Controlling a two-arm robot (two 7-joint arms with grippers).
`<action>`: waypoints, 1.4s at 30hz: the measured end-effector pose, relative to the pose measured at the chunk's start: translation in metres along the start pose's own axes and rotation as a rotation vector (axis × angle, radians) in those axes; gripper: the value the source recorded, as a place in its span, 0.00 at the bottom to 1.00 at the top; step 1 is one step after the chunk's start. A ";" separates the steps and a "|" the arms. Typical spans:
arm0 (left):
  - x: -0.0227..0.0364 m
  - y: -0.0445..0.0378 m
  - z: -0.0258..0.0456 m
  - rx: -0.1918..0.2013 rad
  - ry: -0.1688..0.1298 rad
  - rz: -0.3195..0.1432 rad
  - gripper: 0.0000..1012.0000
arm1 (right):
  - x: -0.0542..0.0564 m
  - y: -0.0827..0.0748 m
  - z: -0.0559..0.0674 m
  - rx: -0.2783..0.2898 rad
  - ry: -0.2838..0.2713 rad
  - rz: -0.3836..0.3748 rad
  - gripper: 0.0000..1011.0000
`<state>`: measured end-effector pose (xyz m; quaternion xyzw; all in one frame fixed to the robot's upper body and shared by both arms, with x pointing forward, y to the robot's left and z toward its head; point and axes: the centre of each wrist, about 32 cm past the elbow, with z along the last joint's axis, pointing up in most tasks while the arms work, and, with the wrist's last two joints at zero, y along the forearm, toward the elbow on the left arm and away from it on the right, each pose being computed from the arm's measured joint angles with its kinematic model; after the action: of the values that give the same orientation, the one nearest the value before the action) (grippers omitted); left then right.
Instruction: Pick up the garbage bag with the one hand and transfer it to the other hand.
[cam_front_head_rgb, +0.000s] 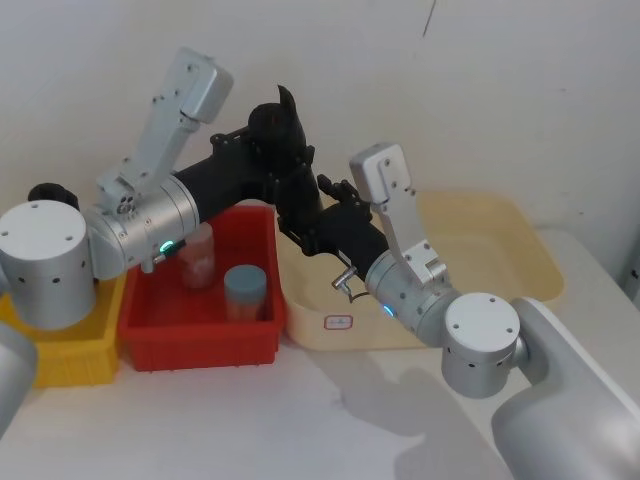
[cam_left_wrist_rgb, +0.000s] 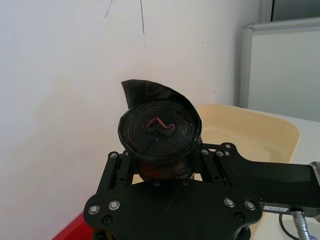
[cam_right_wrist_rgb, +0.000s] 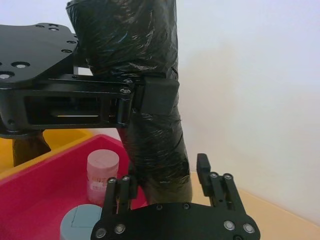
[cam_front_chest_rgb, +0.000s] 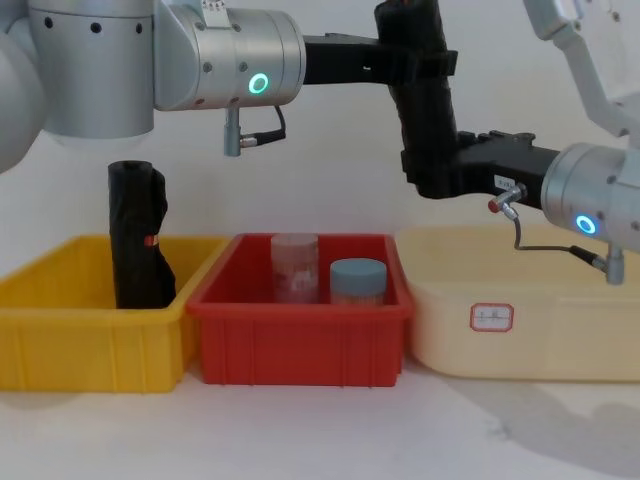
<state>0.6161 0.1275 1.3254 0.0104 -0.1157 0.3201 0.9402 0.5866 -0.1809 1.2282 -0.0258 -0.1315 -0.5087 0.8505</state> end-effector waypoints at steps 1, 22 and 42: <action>0.0000 0.0000 0.0000 0.000 0.000 0.000 0.53 | 0.000 0.000 0.000 0.000 0.000 0.000 0.68; 0.0002 0.0000 -0.0003 0.001 0.001 0.001 0.59 | 0.001 0.000 0.000 0.005 0.005 -0.006 0.49; 0.0001 0.0001 -0.0004 0.001 0.001 0.000 0.99 | 0.006 -0.006 0.001 0.002 0.192 -0.136 0.49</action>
<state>0.6162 0.1276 1.3250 0.0107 -0.1151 0.3202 0.9403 0.5840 -0.1886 1.2302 0.0329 -0.0515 -0.5654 0.8226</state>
